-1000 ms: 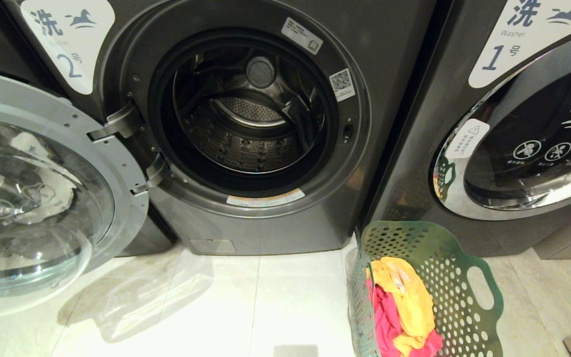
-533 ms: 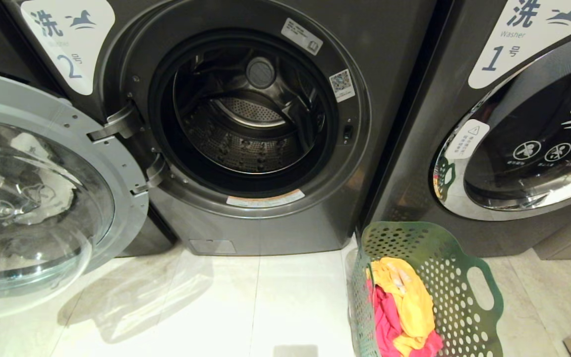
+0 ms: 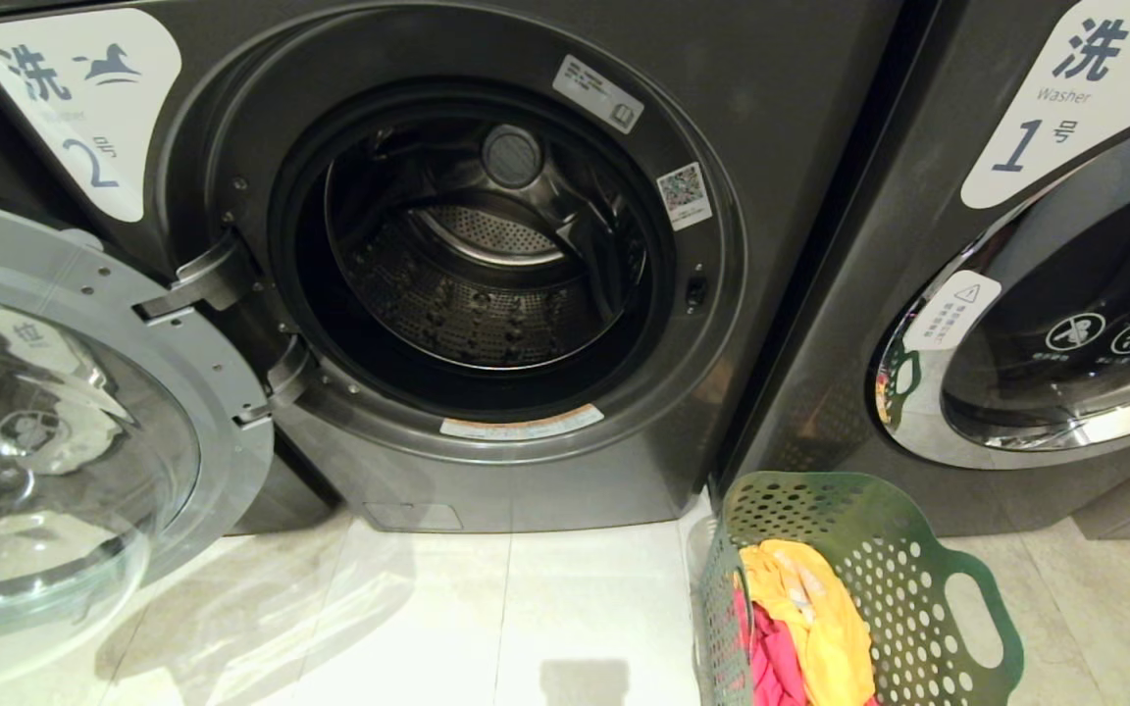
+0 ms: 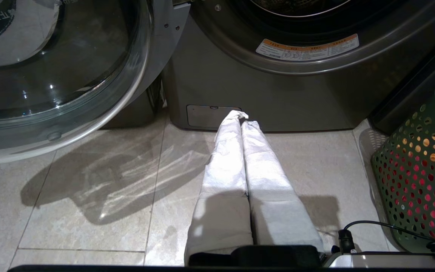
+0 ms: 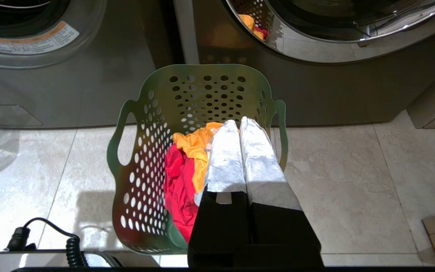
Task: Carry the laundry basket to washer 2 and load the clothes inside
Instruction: Open the lid of the washing machine
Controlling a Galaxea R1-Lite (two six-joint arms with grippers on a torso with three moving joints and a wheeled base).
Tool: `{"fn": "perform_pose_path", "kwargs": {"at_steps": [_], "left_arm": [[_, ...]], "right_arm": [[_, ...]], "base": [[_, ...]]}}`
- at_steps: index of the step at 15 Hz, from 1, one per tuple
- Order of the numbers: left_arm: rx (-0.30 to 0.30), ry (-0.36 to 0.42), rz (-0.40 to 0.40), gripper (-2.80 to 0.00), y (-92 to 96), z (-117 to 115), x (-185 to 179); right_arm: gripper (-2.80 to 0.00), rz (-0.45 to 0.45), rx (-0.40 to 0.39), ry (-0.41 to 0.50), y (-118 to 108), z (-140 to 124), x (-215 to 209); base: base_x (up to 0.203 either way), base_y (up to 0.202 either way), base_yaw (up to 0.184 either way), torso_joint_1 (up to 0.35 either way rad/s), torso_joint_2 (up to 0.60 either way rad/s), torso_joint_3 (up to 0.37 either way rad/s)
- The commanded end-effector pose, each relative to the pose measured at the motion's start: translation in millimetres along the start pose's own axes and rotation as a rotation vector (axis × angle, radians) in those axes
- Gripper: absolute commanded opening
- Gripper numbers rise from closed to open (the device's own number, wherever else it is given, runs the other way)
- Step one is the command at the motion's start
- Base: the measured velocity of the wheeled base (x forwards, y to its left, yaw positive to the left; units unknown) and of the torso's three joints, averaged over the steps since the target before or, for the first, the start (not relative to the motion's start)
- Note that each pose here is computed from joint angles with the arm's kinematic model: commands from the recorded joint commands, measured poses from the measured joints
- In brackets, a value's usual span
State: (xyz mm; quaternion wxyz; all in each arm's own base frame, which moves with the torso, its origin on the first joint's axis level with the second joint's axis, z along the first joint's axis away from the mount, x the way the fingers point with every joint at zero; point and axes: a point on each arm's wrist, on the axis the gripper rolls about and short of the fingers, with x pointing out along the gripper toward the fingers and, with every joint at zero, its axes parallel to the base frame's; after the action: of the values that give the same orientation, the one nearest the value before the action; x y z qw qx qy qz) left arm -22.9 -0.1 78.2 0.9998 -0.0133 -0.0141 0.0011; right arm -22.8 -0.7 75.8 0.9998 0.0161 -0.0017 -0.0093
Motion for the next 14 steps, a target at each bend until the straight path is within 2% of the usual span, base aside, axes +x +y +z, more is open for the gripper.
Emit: {"fn": "perform_pose_path", "kwargs": {"at_steps": [1,6,14], "left_arm": [[-0.001,0.011,0.001,-2.8,0.1,-2.9,0.8],[0.001,0.011,0.002,-2.8,0.1,-2.9,0.8],[0.002,0.011,0.001,-2.8,0.1,-2.9,0.8]], "right_arm": [[-2.8,0.0,0.0,0.0,0.0,0.0,0.0],[-2.8,0.0,0.0,0.0,0.0,0.0,0.0],[-2.8,0.0,-0.001,-0.001,0.0,0.2,0.0]], "base": [[0.0,0.0,0.0,0.0,0.0,0.0],[0.0,0.0,0.0,0.002,0.0,-0.027],[0.0,0.0,0.0,0.003,0.0,-0.185]]}}
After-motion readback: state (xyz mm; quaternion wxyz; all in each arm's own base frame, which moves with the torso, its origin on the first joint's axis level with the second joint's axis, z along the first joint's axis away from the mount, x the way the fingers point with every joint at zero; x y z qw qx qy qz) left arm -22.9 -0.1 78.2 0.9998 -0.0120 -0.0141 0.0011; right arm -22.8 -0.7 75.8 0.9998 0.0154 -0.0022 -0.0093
